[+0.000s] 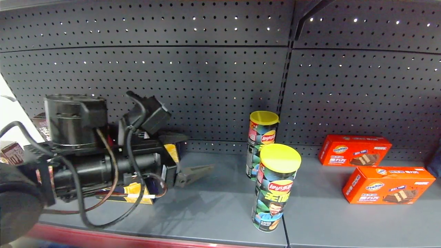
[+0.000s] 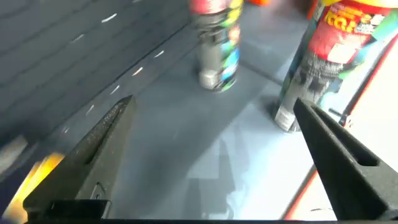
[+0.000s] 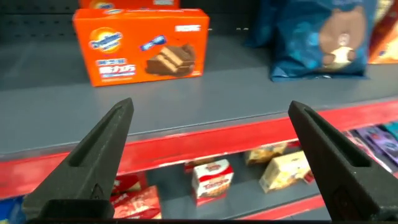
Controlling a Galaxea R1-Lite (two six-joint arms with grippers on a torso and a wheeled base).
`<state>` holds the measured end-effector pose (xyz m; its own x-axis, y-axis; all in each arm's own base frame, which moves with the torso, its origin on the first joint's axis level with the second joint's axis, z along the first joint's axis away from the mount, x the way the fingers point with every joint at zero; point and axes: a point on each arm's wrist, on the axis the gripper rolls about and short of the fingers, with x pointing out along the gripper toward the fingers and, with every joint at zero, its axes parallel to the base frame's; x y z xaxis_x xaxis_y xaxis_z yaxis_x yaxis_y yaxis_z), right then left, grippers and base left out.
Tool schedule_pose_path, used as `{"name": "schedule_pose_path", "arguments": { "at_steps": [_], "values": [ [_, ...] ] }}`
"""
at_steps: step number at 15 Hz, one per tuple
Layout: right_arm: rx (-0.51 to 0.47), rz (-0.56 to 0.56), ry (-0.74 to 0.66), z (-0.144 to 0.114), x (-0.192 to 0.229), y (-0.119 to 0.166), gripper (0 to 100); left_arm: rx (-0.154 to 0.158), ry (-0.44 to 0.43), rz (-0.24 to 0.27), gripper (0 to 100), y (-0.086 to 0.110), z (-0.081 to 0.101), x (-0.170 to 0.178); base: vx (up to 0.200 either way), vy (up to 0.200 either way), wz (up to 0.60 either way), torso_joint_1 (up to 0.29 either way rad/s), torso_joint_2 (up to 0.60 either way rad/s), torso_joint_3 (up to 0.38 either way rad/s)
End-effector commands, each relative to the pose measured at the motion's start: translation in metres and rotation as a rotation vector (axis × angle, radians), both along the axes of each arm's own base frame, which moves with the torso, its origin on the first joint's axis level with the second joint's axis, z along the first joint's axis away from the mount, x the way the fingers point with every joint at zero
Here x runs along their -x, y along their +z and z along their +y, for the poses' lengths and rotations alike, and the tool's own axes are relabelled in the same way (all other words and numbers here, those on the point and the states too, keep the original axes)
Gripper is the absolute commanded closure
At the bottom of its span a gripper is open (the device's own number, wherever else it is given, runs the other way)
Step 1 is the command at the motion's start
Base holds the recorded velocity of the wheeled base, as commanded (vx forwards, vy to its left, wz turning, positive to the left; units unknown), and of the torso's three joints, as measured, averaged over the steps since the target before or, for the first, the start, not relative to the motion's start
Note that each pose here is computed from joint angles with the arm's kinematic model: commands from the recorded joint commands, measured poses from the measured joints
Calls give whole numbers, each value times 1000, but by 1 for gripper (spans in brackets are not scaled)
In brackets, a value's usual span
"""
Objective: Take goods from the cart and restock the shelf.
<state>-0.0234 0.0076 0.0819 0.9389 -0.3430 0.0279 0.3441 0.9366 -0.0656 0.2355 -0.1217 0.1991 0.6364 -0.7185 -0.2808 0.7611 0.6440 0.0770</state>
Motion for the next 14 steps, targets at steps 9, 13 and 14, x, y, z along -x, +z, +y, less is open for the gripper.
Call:
{"name": "schedule_pose_path", "arguments": {
  "at_steps": [9, 13, 14],
  "values": [
    [-64, 360, 742, 20, -124, 133, 0, -18, 332, 2, 0, -3, 49, 100, 0, 0, 0, 0, 0, 0],
    [-57, 504, 814, 66, -168, 113, 0, -44, 371, 19, 0, -8, 49, 94, 0, 0, 0, 0, 0, 0],
    [-54, 520, 818, 69, -171, 111, 0, -45, 376, 20, 0, -8, 50, 94, 0, 0, 0, 0, 0, 0]
  ]
}}
